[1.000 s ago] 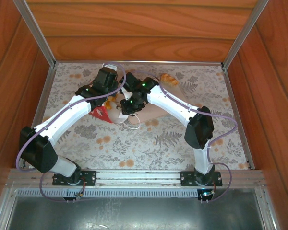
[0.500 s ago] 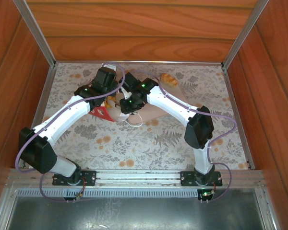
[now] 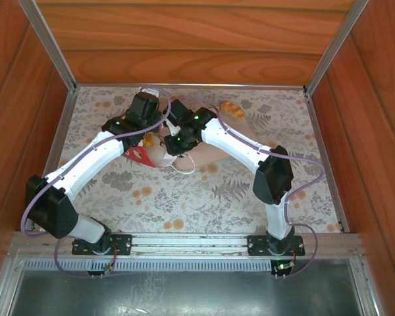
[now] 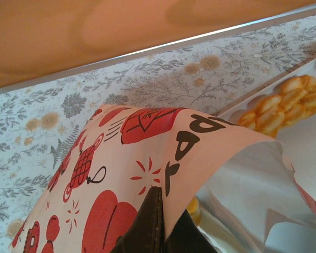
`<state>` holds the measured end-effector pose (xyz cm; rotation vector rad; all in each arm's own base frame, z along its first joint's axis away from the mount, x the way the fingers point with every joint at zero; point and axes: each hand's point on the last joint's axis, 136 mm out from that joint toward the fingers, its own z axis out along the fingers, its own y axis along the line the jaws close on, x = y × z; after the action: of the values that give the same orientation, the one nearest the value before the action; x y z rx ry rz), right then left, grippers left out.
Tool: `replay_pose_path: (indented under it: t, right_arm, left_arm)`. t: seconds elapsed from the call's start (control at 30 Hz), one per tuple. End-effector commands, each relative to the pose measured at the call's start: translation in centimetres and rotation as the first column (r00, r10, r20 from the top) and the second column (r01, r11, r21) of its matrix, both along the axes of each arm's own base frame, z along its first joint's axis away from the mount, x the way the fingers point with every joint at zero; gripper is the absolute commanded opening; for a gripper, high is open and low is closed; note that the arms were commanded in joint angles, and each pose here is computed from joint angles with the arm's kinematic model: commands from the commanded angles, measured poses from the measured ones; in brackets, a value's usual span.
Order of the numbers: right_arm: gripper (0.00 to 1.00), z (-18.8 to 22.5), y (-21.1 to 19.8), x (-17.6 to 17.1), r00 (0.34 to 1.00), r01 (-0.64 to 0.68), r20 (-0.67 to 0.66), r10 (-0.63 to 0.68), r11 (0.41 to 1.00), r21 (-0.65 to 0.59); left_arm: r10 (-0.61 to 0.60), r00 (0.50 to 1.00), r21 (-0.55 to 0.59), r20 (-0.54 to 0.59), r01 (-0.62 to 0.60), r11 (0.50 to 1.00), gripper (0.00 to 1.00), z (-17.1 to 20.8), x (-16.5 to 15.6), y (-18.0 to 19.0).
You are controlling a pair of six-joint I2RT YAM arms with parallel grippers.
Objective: Take the fake bread out of the paper bag
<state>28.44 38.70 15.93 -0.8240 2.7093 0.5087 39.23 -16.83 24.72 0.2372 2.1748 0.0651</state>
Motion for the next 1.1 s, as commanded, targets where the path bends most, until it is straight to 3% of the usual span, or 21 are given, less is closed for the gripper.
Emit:
replay_pose_path:
  t: [0.0,0.33,0.63,0.9,1.07]
  right_arm:
    - [0.17,3.9,0.7,-0.2,0.997,-0.012,0.082,0.004,0.995,0.103]
    - [0.03,6.6,-0.9,-2.3,0.997,0.018,0.066,-0.03,0.983,0.185]
    - [0.04,8.4,-1.8,-3.9,0.999,0.023,0.037,-0.033,0.972,0.235]
    - [0.06,7.9,-3.1,-5.1,0.999,0.037,-0.008,-0.036,0.981,0.191]
    - [0.06,10.2,-3.0,-6.2,1.0,0.001,-0.008,0.001,0.965,0.26]
  left_arm:
    - [0.04,0.997,-0.07,0.072,-0.035,0.997,0.0,2.6,0.2,0.5]
    - [0.107,0.989,-0.105,0.1,-0.097,0.99,0.0,2.8,0.2,1.8]
    - [0.117,0.989,-0.105,0.095,-0.107,0.989,0.0,2.4,0.3,1.9]
    - [0.115,0.988,-0.054,0.103,-0.11,0.992,0.0,2.4,0.6,2.3]
    - [0.126,0.988,-0.012,0.091,-0.125,0.992,0.0,1.7,0.9,2.6]
